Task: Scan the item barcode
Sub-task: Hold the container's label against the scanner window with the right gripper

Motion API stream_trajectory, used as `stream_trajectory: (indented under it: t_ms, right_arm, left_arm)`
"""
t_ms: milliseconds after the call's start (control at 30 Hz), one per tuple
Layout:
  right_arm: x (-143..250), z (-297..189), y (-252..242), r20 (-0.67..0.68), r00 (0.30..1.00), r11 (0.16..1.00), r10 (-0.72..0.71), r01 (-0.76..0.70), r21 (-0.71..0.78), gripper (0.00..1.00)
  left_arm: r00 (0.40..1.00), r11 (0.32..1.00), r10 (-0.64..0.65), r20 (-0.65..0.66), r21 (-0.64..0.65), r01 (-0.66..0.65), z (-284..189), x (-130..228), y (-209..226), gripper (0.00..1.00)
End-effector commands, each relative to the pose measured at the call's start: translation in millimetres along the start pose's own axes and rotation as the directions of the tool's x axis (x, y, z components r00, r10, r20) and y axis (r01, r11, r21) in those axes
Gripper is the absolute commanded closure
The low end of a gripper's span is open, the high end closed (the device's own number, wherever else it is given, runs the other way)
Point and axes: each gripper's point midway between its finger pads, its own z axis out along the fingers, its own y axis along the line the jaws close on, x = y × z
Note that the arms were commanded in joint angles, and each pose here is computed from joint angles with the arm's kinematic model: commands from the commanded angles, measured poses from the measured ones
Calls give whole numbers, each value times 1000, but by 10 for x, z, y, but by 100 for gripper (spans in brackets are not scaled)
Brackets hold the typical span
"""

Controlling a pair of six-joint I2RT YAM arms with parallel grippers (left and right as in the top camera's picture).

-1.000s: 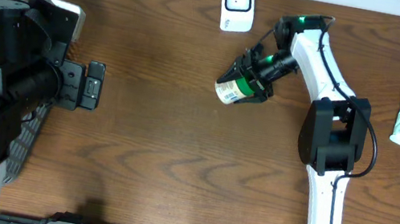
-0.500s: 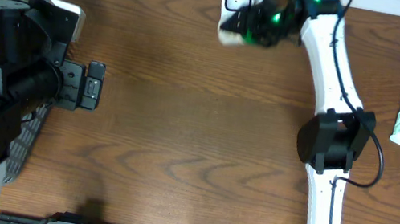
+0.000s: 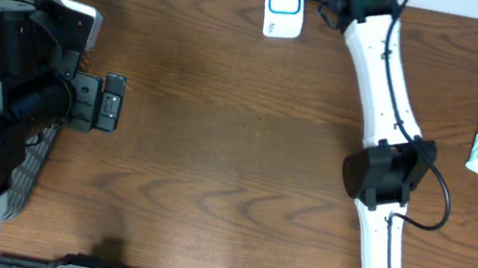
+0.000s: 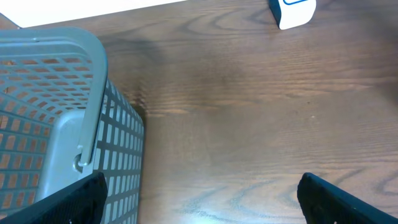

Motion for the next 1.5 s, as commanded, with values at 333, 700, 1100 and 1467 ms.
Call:
stream_trajectory:
  t_ms: [333, 700, 1100, 1467]
  right_arm:
    - [24, 292, -53, 175, 982, 951, -77, 20, 309, 59]
    - [194, 565, -163, 258, 963, 932, -83, -16, 362, 55]
    - [234, 618, -114, 280, 956, 937, -84, -20, 349, 51]
    - [22, -274, -418, 173, 984, 888, -43, -41, 457, 47]
  left_arm:
    - [1000, 1000, -19, 1, -16, 19, -11, 2, 33, 2]
    - [1000, 1000, -19, 1, -16, 19, -11, 2, 33, 2]
    - [1000, 1000, -19, 1, -16, 19, -11, 2, 33, 2]
    - [1000, 1000, -19, 1, -16, 19, -11, 1, 32, 2]
